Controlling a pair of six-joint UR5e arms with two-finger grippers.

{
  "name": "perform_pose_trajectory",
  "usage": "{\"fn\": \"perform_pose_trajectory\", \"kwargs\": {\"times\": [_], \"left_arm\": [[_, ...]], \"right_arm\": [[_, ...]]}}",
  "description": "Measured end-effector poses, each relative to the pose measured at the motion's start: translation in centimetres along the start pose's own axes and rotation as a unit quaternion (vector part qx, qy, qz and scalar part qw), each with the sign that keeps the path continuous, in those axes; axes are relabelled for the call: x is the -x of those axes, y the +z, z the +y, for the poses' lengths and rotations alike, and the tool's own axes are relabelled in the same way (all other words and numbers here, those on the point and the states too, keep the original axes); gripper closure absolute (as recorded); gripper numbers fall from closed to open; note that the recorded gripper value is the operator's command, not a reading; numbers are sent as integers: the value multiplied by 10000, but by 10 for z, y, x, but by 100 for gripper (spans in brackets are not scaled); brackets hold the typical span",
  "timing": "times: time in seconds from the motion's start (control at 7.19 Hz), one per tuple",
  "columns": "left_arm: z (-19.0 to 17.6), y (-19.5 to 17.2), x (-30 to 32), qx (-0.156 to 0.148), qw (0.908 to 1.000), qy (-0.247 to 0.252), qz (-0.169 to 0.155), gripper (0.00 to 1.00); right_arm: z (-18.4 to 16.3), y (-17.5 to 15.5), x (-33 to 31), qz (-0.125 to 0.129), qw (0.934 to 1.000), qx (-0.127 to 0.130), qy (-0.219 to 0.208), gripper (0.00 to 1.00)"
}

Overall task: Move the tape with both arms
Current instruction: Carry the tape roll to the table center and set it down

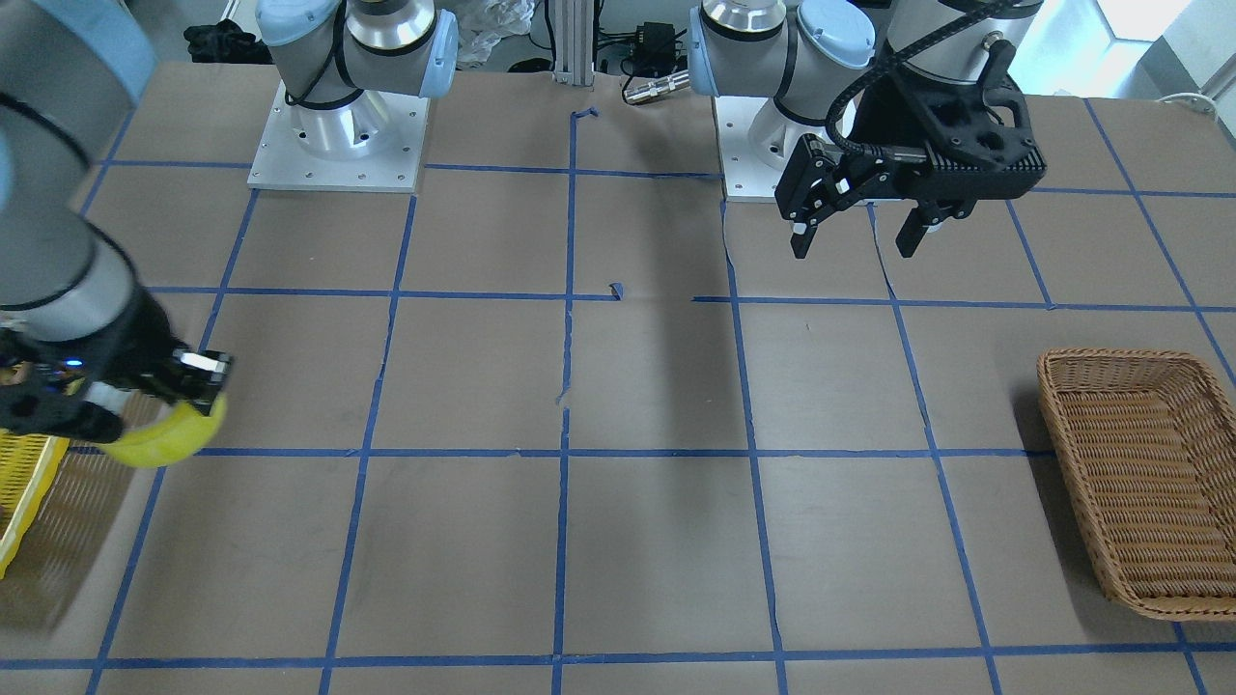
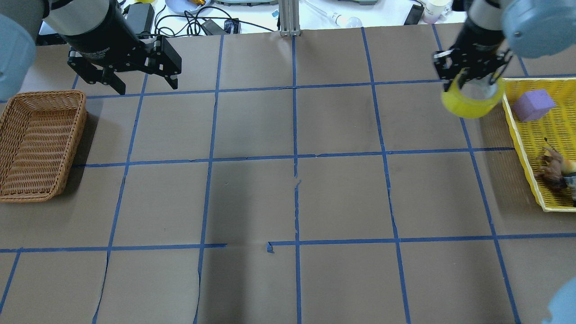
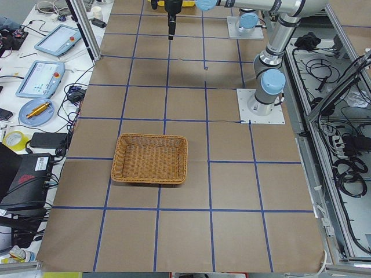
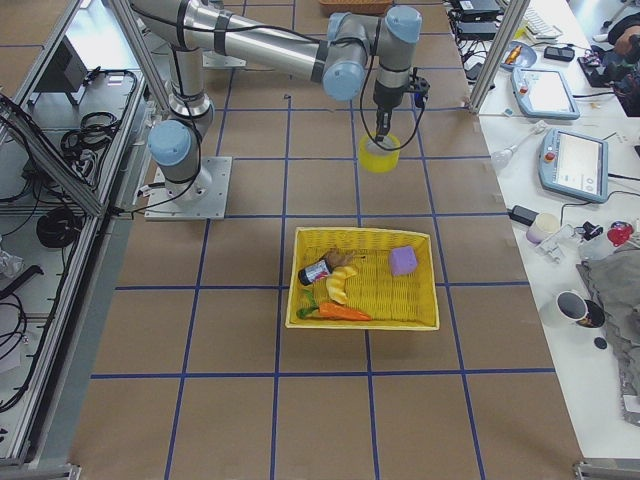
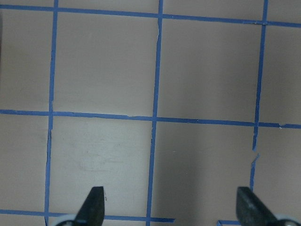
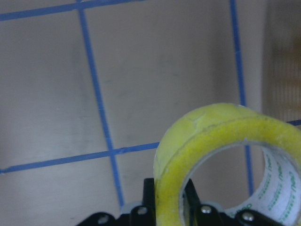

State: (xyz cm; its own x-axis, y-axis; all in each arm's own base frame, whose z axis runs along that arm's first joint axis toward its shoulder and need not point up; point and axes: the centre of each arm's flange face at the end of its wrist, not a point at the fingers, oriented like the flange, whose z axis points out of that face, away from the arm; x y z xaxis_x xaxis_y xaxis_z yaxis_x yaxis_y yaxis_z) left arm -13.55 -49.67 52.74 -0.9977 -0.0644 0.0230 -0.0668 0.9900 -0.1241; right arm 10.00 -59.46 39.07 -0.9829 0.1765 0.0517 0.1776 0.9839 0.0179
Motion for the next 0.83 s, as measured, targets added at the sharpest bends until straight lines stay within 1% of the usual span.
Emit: {"fn": "perform_pose_trajectory", "kwargs": {"times": [0.14,0.28,0.42,0.7,0.83], "left_arm": [[0,0,0,1,10000,0,-1,0],[0,0,0,-1,10000,-1,-4,0],[0,0,0,-3,10000,-3,-6,0],[0,-1,0,-3,10000,-1,-6,0],[0,-1,0,-4,10000,-2,-6,0]], "right_arm": [[23,18,76,-58,9992,98,382,100],[44,39,134,-171,9974,178,676,100],[66,64,176,-299,9953,233,896,100],[107,116,227,-479,9927,93,1099,100],[123,139,244,-519,9917,29,1180,100]]}}
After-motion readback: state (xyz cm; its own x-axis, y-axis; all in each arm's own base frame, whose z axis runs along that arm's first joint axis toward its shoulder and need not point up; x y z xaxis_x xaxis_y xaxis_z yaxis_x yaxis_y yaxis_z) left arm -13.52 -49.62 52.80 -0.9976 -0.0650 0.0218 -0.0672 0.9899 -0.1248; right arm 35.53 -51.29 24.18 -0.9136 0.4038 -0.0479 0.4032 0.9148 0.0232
